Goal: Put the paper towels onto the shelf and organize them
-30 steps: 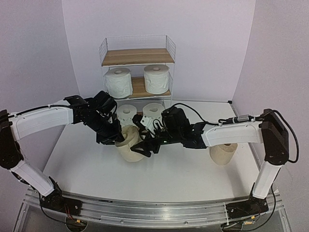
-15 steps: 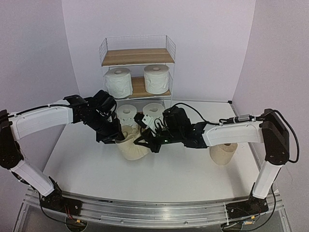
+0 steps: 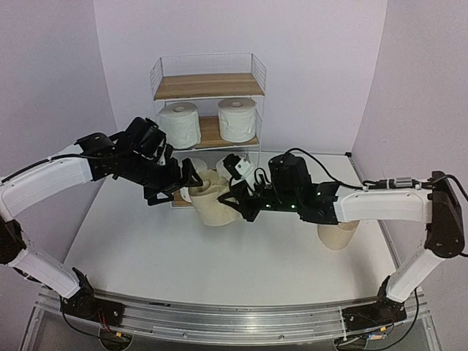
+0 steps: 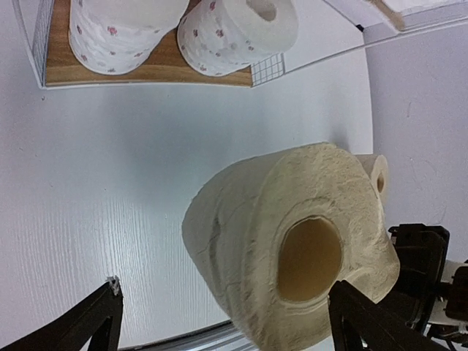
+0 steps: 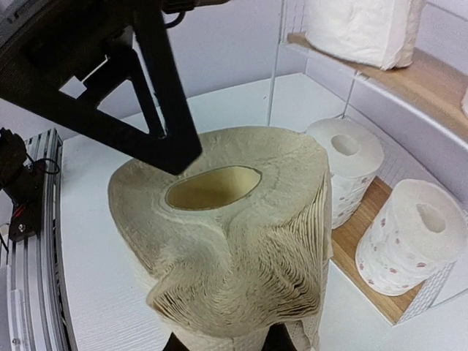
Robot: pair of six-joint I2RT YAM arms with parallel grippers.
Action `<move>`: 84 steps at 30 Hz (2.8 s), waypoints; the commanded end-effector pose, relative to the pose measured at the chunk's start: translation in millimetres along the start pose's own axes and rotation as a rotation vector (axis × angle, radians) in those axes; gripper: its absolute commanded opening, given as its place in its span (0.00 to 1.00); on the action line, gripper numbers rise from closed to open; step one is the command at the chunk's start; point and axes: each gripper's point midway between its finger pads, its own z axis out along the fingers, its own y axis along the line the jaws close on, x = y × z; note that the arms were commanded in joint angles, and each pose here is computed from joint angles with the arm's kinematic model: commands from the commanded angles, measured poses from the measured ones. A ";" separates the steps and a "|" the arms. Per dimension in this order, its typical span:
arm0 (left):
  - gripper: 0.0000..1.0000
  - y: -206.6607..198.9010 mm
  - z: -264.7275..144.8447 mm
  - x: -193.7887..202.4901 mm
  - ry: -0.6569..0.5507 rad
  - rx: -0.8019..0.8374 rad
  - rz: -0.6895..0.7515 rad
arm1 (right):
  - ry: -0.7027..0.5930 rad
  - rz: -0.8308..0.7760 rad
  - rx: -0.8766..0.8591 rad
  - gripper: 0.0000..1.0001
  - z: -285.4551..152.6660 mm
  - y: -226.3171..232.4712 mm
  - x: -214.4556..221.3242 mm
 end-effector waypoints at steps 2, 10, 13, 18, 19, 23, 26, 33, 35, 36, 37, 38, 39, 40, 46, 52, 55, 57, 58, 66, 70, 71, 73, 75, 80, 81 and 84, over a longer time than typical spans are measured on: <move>1.00 -19.2 -78.1 -35.8 -0.259 0.081 0.012 | -0.262 0.006 0.137 0.00 -66.1 -15.4 -96.2; 1.00 13.8 -100.3 -40.9 -0.386 0.005 -0.030 | -0.373 0.003 0.361 0.00 -112.9 -50.4 -185.3; 1.00 24.0 -91.3 -39.9 -0.382 -0.042 -0.035 | -0.410 -0.002 0.410 0.00 -115.4 -59.5 -215.4; 1.00 33.2 -81.0 -36.7 -0.372 -0.072 -0.039 | -0.455 -0.017 0.475 0.00 -111.9 -73.5 -250.6; 1.00 34.0 -79.0 -35.7 -0.368 -0.071 -0.039 | -0.464 -0.018 0.490 0.00 -111.3 -77.9 -257.1; 1.00 39.5 -70.5 -30.1 -0.348 -0.076 -0.039 | -0.482 -0.015 0.542 0.00 -101.4 -98.3 -272.5; 0.99 43.7 -63.0 -25.5 -0.329 -0.081 -0.042 | -0.495 -0.006 0.588 0.00 -95.5 -113.7 -280.3; 1.00 47.9 -52.8 -16.6 -0.298 -0.067 -0.044 | -0.525 -0.007 0.694 0.00 -91.2 -136.5 -296.9; 1.00 49.7 -50.9 -14.7 -0.292 -0.066 -0.046 | -0.527 -0.006 0.710 0.00 -89.8 -140.4 -297.7; 1.00 50.6 -50.5 -13.9 -0.291 -0.066 -0.048 | -0.530 -0.007 0.719 0.01 -89.7 -142.4 -299.0; 1.00 51.3 -50.1 -13.1 -0.289 -0.065 -0.050 | -0.531 -0.006 0.730 0.01 -89.6 -145.2 -299.7; 1.00 51.8 -49.6 -12.2 -0.287 -0.064 -0.050 | -0.533 -0.004 0.741 0.01 -89.5 -148.5 -300.2; 0.99 52.5 -49.2 -11.6 -0.286 -0.063 -0.051 | -0.537 -0.001 0.746 0.01 -89.3 -151.0 -301.1; 0.99 53.5 -48.6 -11.0 -0.285 -0.064 -0.051 | -0.542 0.002 0.747 0.00 -89.2 -153.0 -302.2; 1.00 57.8 -46.4 -8.3 -0.282 -0.069 -0.058 | -0.615 0.032 0.620 0.00 -104.4 -133.0 -321.2; 1.00 61.4 -46.0 -6.7 -0.289 -0.066 -0.066 | -0.667 0.052 0.533 0.00 -132.6 -114.3 -327.9; 1.00 62.6 -45.1 -6.3 -0.293 -0.063 -0.068 | -0.688 0.048 0.547 0.00 -140.7 -114.1 -325.3; 1.00 62.9 -44.1 -6.3 -0.297 -0.059 -0.068 | -0.689 0.041 0.567 0.00 -142.4 -116.2 -323.6; 1.00 63.1 -43.6 -6.3 -0.298 -0.058 -0.068 | -0.691 0.034 0.574 0.00 -142.2 -117.1 -323.7; 1.00 64.0 -42.2 -7.3 -0.304 -0.060 -0.063 | -0.712 -0.018 0.655 0.00 -130.2 -130.1 -335.2; 1.00 65.2 -43.3 -6.5 -0.309 -0.055 -0.068 | -0.699 -0.037 0.730 0.01 -111.6 -148.1 -335.2; 1.00 66.6 -43.4 -6.1 -0.311 -0.057 -0.070 | -0.698 -0.040 0.740 0.02 -107.4 -151.1 -335.2; 1.00 68.9 -44.0 -5.1 -0.313 -0.061 -0.074 | -0.698 -0.045 0.759 0.03 -101.0 -156.4 -335.4; 1.00 70.6 -44.9 -4.2 -0.314 -0.062 -0.079 | -0.703 -0.046 0.777 0.03 -97.4 -162.5 -336.5; 1.00 73.4 -46.4 -3.0 -0.320 -0.061 -0.091 | -0.711 -0.044 0.825 0.06 -91.7 -178.0 -336.2; 1.00 74.2 -46.1 -2.5 -0.320 -0.062 -0.092 | -0.708 -0.046 0.832 0.07 -90.4 -181.0 -334.9; 1.00 75.5 -45.7 -2.1 -0.320 -0.066 -0.090 | -0.691 -0.029 0.856 0.09 -83.7 -193.5 -325.8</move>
